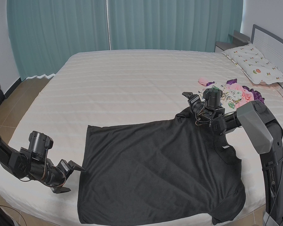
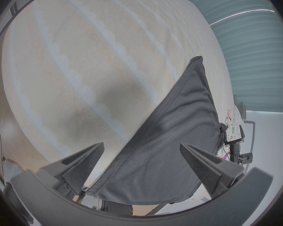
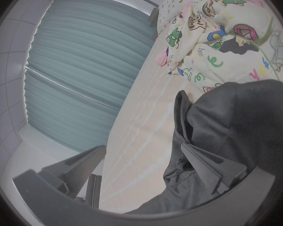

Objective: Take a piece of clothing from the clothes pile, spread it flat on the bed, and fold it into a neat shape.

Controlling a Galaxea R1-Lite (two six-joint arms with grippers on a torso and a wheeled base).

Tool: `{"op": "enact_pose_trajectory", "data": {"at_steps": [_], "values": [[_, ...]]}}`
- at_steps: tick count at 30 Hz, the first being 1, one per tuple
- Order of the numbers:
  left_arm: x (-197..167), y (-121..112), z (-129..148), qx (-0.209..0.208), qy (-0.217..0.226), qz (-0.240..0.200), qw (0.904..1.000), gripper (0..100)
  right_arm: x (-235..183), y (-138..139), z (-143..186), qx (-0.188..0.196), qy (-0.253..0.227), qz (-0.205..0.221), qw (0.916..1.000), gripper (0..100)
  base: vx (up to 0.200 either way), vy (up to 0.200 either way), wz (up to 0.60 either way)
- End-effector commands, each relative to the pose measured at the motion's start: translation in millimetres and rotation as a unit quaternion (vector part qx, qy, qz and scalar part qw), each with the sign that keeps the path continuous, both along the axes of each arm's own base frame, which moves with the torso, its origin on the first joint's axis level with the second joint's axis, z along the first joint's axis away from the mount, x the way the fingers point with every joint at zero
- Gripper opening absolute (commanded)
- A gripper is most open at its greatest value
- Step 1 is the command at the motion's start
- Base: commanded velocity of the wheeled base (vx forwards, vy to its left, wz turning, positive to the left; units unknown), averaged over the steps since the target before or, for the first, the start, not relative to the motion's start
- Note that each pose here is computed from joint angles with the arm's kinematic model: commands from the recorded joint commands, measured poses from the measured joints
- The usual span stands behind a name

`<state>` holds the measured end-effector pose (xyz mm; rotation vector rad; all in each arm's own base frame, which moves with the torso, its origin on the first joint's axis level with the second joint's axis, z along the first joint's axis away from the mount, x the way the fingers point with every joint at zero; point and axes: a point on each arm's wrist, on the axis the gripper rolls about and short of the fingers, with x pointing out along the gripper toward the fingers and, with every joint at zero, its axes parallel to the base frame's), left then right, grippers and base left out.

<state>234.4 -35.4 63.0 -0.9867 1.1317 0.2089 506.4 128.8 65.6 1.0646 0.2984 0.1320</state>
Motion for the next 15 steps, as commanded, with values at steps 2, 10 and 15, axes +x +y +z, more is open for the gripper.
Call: {"op": "enact_pose_trajectory", "data": {"at_steps": [2,10,15], "values": [[0.0,-0.2,-0.3,0.000,0.001,0.000,1.0000,100,2.6,10.6,-10.9,-0.004,0.006,0.010,0.9999,100,0.000,0.000,0.00],[0.1,-0.6,-0.6,0.000,0.001,-0.001,1.0000,100,1.4,8.4,-18.4,-0.011,0.034,0.004,0.9993,100,0.000,0.000,0.00],[-0.3,-0.5,-0.9,0.000,0.002,-0.001,1.0000,100,1.0,6.5,-18.7,-0.015,0.048,0.000,0.9988,100,0.000,0.000,0.00]]}}
